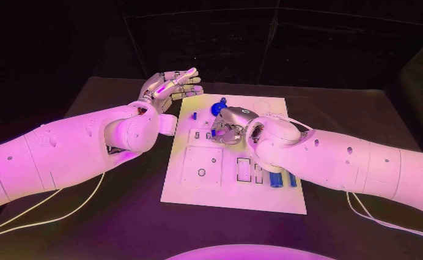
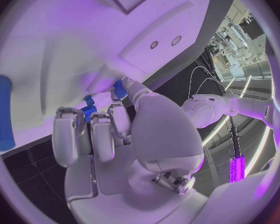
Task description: Assemble the parts on the task board
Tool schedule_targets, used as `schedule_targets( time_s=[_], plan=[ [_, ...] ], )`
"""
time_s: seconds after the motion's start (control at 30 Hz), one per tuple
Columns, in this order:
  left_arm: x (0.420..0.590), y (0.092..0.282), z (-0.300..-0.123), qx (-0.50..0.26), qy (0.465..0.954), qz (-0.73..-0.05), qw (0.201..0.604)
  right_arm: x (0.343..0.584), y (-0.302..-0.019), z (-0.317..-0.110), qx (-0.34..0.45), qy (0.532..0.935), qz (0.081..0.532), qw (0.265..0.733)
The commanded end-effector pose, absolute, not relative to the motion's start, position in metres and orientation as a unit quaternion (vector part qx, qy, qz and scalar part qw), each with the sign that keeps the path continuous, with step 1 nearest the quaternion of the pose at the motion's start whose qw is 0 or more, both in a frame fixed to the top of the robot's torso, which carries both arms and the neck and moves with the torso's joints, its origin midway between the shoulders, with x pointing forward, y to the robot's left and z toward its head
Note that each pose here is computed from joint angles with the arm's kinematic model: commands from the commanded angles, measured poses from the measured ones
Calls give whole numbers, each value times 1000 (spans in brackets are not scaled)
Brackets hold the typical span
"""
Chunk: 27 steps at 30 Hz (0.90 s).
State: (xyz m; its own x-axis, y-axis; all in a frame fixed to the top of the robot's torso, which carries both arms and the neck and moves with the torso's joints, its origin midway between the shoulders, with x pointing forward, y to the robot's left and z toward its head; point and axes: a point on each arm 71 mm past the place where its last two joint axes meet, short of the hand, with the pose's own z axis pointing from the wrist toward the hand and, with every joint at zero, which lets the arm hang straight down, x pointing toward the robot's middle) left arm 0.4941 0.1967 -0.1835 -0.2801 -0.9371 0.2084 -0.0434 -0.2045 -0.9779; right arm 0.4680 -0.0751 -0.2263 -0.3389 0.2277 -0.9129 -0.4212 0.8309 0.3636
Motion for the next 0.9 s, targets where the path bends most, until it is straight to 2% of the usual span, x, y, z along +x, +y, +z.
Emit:
schedule_targets(
  time_s=[0.03,0.9],
  plan=[
    [494,195,-182,-472,514,-619,361,467,-77,-231,-71,777,271,563],
    [495,197,-182,-472,514,-618,362,466,-80,-231,-68,772,266,573]
  ],
)
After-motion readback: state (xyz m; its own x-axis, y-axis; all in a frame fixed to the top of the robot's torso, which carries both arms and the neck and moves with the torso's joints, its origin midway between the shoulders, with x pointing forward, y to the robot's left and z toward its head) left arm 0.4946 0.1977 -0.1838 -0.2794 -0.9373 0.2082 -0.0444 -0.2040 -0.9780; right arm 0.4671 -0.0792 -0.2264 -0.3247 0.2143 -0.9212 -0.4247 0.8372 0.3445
